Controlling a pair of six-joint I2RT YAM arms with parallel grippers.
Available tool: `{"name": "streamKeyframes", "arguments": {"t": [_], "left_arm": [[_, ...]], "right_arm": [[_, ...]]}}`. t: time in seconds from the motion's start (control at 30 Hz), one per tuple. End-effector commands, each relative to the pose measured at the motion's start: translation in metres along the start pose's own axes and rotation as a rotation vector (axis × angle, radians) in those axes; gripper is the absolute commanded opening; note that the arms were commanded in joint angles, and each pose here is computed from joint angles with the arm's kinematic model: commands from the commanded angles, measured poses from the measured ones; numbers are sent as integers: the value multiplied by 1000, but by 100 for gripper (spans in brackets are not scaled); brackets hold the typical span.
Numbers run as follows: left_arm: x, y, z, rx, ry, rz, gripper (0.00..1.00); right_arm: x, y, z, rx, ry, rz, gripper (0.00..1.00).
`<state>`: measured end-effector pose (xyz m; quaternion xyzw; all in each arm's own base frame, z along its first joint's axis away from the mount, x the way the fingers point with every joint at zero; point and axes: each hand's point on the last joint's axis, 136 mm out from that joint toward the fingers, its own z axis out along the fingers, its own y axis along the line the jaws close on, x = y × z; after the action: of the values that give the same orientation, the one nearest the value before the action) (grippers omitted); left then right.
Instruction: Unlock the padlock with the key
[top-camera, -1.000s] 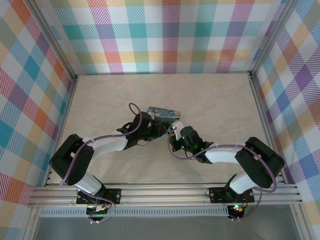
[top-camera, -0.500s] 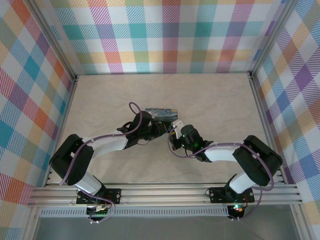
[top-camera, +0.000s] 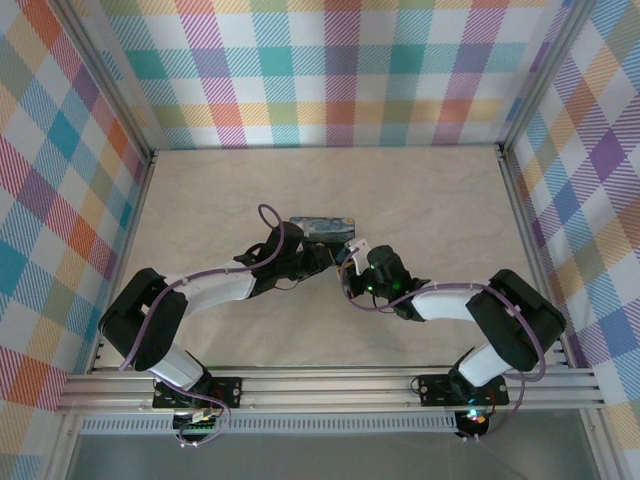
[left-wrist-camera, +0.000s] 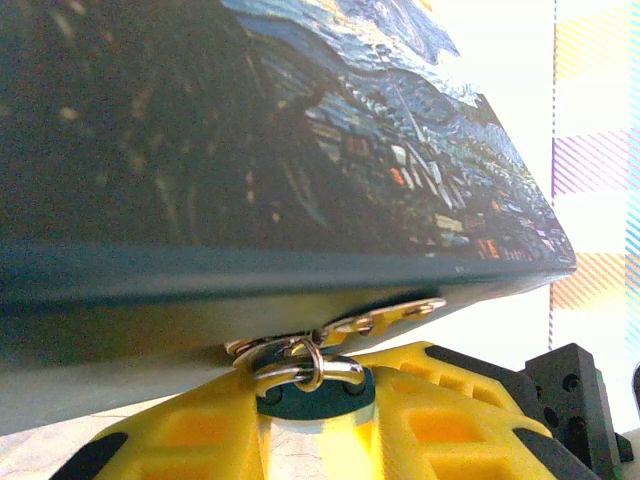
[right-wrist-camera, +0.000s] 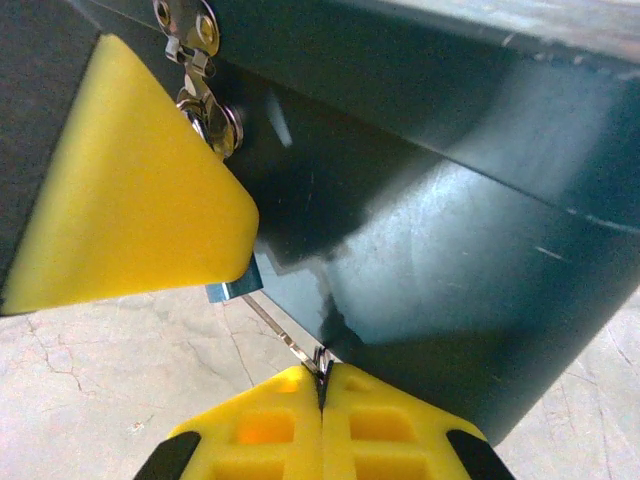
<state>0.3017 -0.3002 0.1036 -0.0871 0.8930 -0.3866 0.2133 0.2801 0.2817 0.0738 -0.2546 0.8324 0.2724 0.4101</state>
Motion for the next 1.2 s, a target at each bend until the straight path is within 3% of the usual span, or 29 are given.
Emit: {"name": "streamKeyframes", "arguments": {"t": [0.0, 1.17], "left_arm": [[7, -17, -1, 42, 26, 43, 27], [7, -24, 1, 65, 35, 38, 27]], "right_arm": [[-34, 17, -8, -89, -117, -1, 0], [-33, 17, -2, -146, -115, 40, 0]]}}
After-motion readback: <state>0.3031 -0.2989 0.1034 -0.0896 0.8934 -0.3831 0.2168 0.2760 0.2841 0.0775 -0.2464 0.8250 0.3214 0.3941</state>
